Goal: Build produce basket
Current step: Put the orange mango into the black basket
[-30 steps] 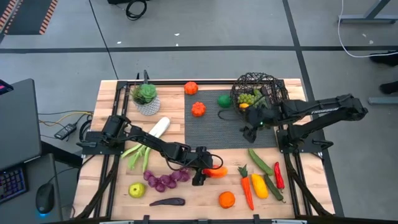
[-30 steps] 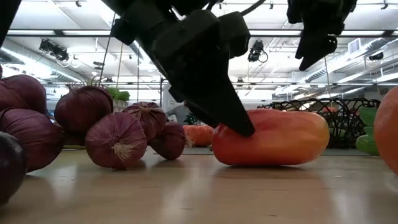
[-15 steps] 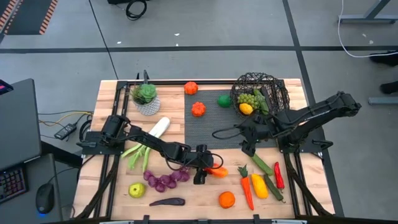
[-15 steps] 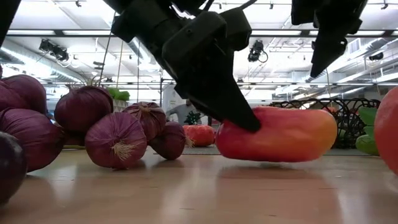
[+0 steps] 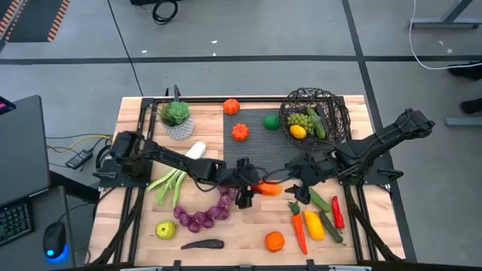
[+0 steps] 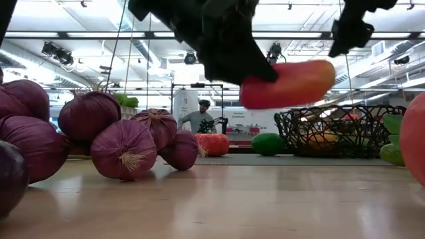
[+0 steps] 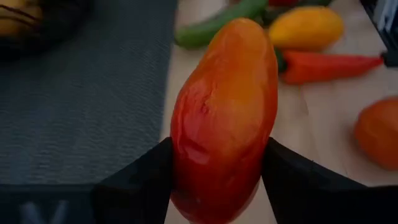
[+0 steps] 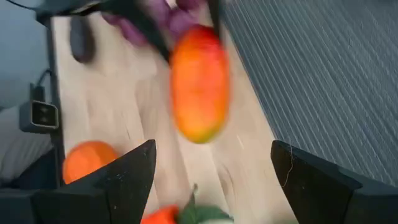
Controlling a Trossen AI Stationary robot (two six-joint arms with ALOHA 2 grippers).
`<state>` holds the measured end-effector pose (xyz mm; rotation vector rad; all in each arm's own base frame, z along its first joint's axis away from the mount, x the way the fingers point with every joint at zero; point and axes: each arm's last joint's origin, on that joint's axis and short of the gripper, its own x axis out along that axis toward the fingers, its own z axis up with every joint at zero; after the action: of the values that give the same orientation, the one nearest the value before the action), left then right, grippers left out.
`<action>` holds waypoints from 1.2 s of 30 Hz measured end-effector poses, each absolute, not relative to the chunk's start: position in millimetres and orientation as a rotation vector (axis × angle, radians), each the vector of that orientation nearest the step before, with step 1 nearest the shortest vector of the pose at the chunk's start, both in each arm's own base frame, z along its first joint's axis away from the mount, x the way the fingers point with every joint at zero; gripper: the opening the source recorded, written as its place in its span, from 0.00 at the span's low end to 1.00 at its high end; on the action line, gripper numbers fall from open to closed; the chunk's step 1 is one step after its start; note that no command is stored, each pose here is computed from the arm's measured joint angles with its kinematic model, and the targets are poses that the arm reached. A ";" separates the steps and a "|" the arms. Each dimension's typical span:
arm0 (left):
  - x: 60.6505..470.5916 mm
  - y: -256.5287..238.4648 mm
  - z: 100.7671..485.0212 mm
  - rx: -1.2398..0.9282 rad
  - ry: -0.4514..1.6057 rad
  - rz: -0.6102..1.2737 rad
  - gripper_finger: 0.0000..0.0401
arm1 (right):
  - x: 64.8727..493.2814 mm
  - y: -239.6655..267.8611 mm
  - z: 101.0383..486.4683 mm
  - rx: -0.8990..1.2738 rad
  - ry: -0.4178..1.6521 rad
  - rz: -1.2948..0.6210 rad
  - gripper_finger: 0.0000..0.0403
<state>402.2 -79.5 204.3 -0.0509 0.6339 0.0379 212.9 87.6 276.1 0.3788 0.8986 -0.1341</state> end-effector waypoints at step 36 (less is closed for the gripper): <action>398.2 -53.6 234.6 -0.069 0.547 0.096 0.56 | 251.8 92.4 251.5 0.115 0.805 -0.219 0.86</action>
<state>398.2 -53.6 234.6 -0.0691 0.5468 0.0959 251.8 92.4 251.5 0.1153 0.8048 -0.2193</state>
